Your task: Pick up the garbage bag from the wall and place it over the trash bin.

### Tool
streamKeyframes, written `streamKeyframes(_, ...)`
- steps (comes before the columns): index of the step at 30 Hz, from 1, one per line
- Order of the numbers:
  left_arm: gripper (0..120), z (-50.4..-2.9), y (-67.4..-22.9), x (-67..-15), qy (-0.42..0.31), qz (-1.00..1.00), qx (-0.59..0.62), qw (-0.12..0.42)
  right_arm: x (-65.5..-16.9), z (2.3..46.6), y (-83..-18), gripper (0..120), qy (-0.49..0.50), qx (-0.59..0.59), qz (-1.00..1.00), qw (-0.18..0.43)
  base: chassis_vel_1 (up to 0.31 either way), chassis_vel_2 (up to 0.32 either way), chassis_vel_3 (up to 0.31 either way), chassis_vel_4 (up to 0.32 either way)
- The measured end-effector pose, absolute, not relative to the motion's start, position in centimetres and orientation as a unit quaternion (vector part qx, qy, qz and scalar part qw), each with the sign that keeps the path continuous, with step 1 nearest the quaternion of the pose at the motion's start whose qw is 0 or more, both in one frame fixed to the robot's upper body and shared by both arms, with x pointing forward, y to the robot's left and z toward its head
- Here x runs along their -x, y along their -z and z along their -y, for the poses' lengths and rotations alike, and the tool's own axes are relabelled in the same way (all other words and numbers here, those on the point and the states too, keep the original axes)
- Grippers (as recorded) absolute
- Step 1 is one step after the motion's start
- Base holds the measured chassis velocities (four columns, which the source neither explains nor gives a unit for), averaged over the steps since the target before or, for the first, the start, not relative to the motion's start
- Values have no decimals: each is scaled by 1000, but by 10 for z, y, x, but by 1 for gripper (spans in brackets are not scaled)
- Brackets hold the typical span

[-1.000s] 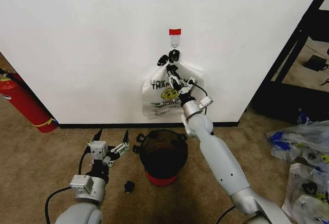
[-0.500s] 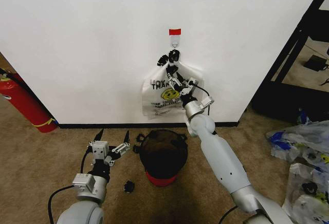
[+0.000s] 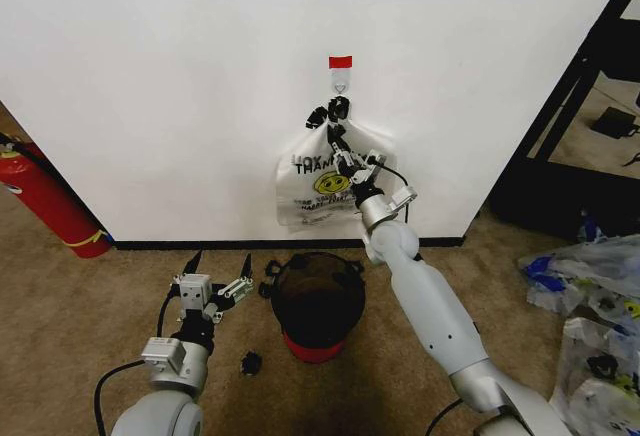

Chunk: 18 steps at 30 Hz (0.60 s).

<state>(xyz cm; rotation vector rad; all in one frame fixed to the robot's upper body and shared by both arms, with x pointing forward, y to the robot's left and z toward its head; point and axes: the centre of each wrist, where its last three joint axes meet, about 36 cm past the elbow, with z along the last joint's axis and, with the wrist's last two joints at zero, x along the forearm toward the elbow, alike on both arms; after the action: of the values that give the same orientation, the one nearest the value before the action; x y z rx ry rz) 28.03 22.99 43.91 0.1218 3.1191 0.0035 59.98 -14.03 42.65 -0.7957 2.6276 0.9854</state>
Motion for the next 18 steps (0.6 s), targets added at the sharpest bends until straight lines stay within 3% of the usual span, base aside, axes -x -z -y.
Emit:
streamKeyframes(7,100,-231,-441,-280,-3,-999,-40,14,-576,157,-419,0,-317,275,-901,107,0,0,0,0)
streamKeyframes(18,100,-231,-447,-275,-6,-999,-46,25,-479,196,-367,0,-276,293,-914,51,0,0,0,0)
